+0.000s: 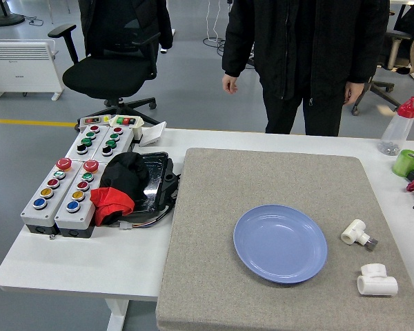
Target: Pick pipe place plate twice
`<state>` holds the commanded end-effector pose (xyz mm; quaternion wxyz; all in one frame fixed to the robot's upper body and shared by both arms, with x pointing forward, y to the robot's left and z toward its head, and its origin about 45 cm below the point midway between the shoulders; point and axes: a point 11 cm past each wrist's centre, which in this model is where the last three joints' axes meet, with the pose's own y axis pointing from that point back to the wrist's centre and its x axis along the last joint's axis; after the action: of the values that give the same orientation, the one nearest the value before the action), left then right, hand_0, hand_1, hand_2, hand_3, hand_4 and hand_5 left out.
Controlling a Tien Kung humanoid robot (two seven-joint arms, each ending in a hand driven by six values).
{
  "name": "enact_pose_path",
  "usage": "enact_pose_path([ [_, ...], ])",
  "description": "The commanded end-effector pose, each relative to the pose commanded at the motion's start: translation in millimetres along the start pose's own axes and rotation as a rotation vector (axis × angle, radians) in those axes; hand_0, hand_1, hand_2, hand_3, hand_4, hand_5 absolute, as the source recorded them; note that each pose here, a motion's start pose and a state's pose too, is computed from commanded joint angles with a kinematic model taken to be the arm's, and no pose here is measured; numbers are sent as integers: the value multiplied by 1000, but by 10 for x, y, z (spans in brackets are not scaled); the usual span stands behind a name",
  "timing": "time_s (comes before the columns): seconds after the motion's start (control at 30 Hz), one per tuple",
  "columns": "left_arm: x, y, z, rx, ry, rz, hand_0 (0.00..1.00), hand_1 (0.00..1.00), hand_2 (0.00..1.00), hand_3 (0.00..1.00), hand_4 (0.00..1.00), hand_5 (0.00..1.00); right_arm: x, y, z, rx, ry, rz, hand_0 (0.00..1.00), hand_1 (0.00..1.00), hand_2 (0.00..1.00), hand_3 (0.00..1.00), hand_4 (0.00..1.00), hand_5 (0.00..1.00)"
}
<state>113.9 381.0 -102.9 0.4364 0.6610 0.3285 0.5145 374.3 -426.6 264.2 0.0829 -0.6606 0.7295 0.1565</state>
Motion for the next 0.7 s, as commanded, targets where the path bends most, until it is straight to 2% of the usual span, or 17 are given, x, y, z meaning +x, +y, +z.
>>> enact_pose_path([
  [0.3,17,2,16,-4,2,4,667,653,672,612,476,998,48,47,-16,-3,63,14,977,916,998,954,794,582],
  [0.33,20,3,21,-5,2,4,667,653,672,612,476,998,42,65,-17,-12,106,3,997,932,998,998,863,557],
  [0.53,38,7,48,-12,8,8,667,653,672,612,476,998,34,147,-52,-35,306,-23,997,932,998,998,863,557],
  [0.7,47,8,55,-14,8,10,667,653,672,611,476,998,30,161,-71,-26,299,-21,998,939,998,998,869,546],
])
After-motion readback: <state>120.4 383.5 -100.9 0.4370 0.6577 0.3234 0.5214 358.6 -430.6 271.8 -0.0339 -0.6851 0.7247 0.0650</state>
